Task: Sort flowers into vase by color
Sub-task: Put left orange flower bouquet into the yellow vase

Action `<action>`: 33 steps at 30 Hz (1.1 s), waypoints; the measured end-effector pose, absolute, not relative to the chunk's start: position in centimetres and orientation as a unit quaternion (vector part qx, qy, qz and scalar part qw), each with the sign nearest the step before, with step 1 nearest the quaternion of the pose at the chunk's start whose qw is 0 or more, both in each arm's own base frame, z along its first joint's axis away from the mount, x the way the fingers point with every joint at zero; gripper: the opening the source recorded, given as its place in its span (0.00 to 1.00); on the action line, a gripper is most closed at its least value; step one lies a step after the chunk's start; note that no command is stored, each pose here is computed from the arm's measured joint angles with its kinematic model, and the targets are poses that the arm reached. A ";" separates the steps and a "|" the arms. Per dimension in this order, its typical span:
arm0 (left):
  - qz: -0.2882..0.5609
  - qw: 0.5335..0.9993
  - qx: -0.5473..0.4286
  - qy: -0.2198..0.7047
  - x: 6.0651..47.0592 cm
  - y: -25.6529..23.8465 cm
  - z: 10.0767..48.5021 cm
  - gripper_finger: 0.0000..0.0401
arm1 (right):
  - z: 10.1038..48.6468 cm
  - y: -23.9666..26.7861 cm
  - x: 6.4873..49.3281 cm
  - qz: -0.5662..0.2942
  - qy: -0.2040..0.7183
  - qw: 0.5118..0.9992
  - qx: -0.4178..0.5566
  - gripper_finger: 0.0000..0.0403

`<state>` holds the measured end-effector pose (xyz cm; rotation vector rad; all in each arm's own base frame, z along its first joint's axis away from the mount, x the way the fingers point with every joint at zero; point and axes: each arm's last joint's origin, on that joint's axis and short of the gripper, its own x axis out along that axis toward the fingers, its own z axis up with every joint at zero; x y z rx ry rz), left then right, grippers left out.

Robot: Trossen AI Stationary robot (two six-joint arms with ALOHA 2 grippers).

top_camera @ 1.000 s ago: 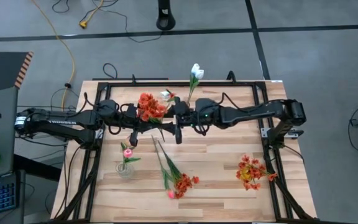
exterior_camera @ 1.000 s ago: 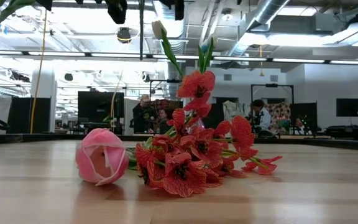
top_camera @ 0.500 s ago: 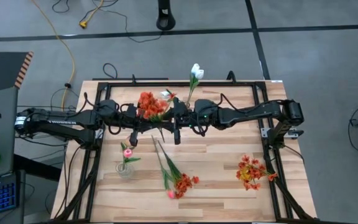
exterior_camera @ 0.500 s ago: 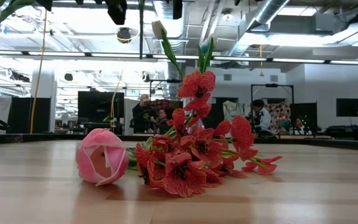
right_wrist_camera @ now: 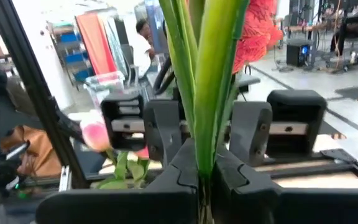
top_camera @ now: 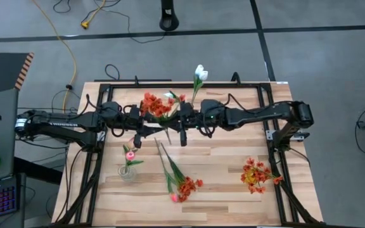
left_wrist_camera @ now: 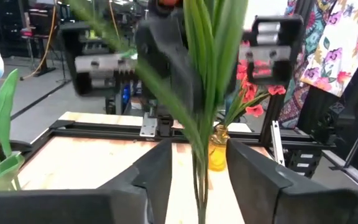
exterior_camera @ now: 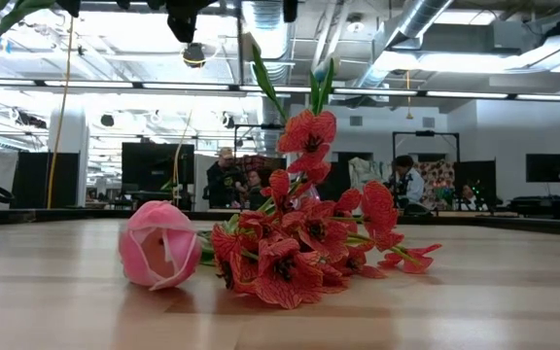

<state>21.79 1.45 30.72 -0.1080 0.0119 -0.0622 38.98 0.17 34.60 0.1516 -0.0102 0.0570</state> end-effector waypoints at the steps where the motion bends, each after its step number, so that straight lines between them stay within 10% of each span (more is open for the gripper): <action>1: -0.031 0.998 -0.054 0.006 21.8 1.5 30.7 0.35 | 35.0 0.2 38.6 0.028 -0.002 0.997 0.076 0.09; 14: -0.029 0.998 -0.048 0.012 21.8 1.5 30.6 0.36 | 40.6 3.0 30.1 0.004 0.040 0.999 0.007 0.09; 33: -0.029 0.998 -0.048 0.017 21.8 1.5 30.5 0.36 | 37.8 8.2 17.6 -0.156 -0.001 0.986 0.054 0.09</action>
